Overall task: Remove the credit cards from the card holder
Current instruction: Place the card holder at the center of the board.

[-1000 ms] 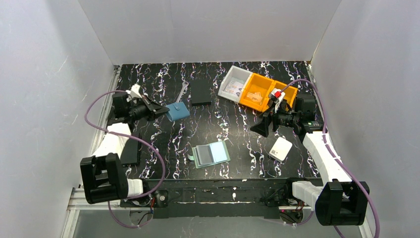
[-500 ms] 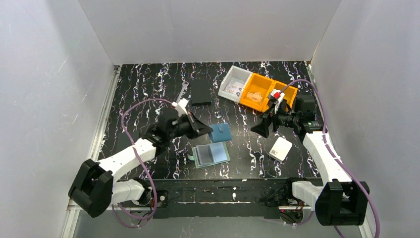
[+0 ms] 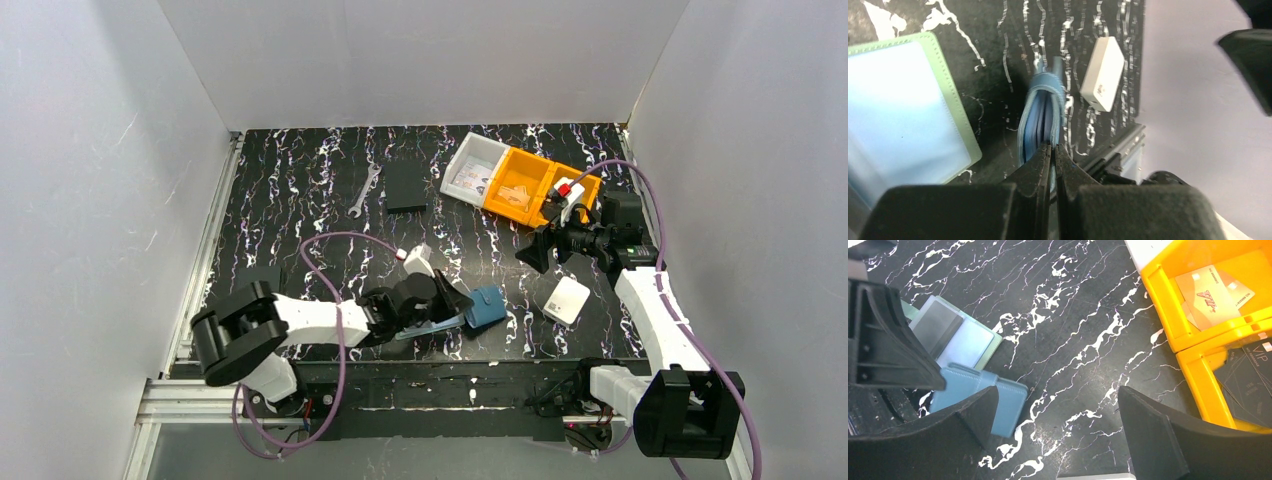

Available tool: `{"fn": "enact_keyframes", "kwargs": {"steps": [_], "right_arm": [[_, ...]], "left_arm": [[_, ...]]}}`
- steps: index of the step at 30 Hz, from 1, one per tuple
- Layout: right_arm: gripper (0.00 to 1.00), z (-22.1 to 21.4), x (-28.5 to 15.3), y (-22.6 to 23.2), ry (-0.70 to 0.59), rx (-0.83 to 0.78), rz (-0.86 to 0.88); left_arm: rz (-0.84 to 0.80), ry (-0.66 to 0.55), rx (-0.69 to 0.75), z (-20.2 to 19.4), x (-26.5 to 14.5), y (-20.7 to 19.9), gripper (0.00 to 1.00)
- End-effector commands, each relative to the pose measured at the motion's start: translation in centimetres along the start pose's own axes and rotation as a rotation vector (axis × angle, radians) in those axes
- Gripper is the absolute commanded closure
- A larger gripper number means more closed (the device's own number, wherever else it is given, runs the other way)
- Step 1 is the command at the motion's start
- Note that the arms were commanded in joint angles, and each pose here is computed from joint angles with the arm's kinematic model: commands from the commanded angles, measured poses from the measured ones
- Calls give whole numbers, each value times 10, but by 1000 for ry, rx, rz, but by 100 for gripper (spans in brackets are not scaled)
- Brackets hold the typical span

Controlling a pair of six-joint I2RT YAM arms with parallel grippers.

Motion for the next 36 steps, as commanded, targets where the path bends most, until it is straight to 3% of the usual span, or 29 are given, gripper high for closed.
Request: {"fn": "enact_keyframes", "kwargs": {"steps": [1,9,12,17,22,29,36], "right_arm": [[2,17,-5,-3,-45,-38,-23],[2,15,-3,-2,-42,-32,-4],[2,15,-3,-2,-41,-29,1],[2,14,-2,-2,-41,-23,13],[2,13,-1,-1,-42,-22,18],[2,13,-1,-1,-42,-21,22],[2,11,0,-2,-36,-18,21]], "left_arm": [[-39,-170,-26,-2,17,-23,100],[38,-135,38,-29,22,-5,100],[84,-119,98,-32,15,1,88],[158,-88,239,-23,-7,0,51],[284,30,538,-11,-40,-1,33],[375,402,996,-8,-65,0,34],[376,541,1350,3,-59,11,35]]}}
Point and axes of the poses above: each gripper's point midway between its finger pads, its own x axis out along the fingers, its own y axis along the line the jaws close on, z = x × y, the point moved 8 cm from there along -x, back along the fingers, and after that the axes turned 4 degrees about -x, right-handed, at the moved point
